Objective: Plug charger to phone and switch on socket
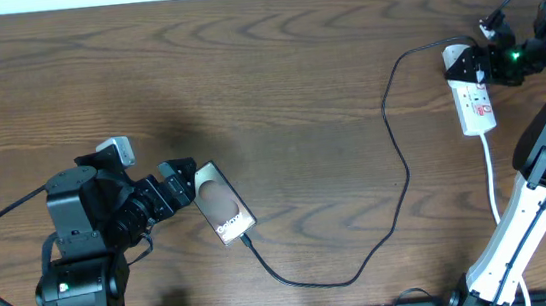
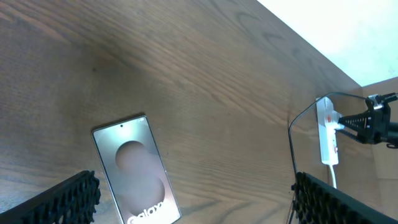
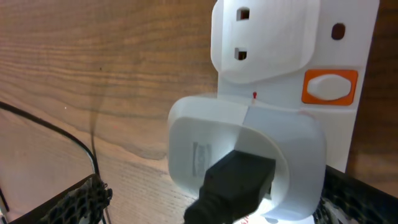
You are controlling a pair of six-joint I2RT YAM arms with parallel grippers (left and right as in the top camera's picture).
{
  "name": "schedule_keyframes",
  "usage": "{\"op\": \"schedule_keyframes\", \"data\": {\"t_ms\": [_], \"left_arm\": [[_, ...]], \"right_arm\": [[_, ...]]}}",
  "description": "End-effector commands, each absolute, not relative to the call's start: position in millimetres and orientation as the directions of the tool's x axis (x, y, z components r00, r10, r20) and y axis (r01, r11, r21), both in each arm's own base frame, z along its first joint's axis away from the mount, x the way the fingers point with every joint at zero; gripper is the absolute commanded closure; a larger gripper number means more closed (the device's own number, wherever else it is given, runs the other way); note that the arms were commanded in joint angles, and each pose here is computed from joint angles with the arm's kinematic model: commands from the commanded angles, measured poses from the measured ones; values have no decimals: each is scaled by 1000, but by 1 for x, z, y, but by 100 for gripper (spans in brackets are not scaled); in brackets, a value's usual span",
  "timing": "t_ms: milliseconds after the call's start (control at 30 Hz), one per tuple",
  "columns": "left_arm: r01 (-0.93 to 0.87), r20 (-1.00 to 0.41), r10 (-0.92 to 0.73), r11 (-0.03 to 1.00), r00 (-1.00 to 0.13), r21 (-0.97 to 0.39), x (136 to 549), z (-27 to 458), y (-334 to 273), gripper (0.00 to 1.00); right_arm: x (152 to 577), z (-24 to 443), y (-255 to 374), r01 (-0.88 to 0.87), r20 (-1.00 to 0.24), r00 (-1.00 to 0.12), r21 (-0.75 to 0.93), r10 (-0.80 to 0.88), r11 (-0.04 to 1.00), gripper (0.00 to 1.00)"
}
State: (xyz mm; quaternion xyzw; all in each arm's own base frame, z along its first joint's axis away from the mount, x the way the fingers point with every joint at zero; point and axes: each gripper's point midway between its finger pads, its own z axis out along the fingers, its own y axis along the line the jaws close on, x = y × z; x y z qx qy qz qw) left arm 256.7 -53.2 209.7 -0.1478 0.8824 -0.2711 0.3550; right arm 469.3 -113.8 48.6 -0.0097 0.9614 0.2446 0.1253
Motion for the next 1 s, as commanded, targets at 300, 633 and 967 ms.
{"op": "schedule_keyframes", "data": {"t_ms": [300, 633, 967], "left_arm": [[-48, -562, -437, 816, -702, -576, 257, 212, -54, 2], [-48, -562, -437, 816, -702, -576, 257, 212, -54, 2], [-52, -556, -438, 816, -706, -576, 256, 211, -54, 2]], "right_arm": [[473, 48, -96, -40, -207, -976, 490, 72, 871, 1], [463, 35, -120, 7, -146, -987, 353, 62, 935, 1], [464, 39, -111, 3, -153, -985, 413, 73, 911, 1]]}}
